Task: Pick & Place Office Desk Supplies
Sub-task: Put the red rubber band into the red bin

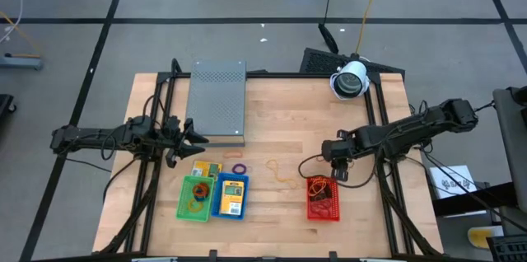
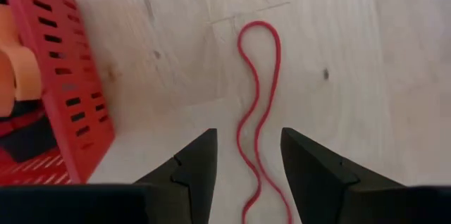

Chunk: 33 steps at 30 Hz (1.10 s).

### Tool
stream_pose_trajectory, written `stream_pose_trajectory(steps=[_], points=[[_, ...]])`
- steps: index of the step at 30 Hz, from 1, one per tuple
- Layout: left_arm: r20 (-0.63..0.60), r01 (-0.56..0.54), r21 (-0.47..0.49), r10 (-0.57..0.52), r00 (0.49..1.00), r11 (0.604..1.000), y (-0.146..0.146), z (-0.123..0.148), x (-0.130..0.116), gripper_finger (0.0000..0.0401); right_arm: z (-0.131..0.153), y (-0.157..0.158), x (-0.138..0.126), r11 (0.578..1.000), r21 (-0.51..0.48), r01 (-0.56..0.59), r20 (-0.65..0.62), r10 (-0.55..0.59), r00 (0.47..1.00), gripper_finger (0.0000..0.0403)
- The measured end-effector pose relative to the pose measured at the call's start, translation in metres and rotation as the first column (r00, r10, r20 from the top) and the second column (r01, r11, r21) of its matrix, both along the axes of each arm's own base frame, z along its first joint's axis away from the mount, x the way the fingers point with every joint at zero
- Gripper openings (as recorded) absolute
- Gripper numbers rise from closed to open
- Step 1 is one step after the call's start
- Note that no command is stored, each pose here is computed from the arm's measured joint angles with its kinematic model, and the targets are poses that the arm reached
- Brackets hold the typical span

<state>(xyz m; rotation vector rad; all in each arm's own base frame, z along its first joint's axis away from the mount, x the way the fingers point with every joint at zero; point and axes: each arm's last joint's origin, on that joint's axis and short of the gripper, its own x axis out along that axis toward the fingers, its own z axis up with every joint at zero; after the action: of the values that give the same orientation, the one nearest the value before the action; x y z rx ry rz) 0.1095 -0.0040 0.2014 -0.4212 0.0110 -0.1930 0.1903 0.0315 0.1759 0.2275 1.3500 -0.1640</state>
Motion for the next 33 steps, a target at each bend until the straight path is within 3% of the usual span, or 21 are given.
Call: stream_pose_trajectory(steps=[11,18,33], points=[[0.000,0.000,0.000,0.000,1.000,1.000,0.000,0.000,0.000,0.0186,-0.012,0.002,0.005,0.999,-0.001,0.034,-0.068,-0.034,0.997,0.0145],[0.001,0.000,0.001,0.000,1.000,1.000,0.000,0.000,0.000,0.0186,-0.014,0.004,0.008,0.995,0.081,0.065,-0.069,-0.059,0.996,0.0148],[0.001,0.000,0.001,0.000,1.000,1.000,0.000,0.000,0.000,0.0186,-0.021,0.002,0.004,0.994,0.074,0.081,-0.092,-0.074,0.993,0.0150]])
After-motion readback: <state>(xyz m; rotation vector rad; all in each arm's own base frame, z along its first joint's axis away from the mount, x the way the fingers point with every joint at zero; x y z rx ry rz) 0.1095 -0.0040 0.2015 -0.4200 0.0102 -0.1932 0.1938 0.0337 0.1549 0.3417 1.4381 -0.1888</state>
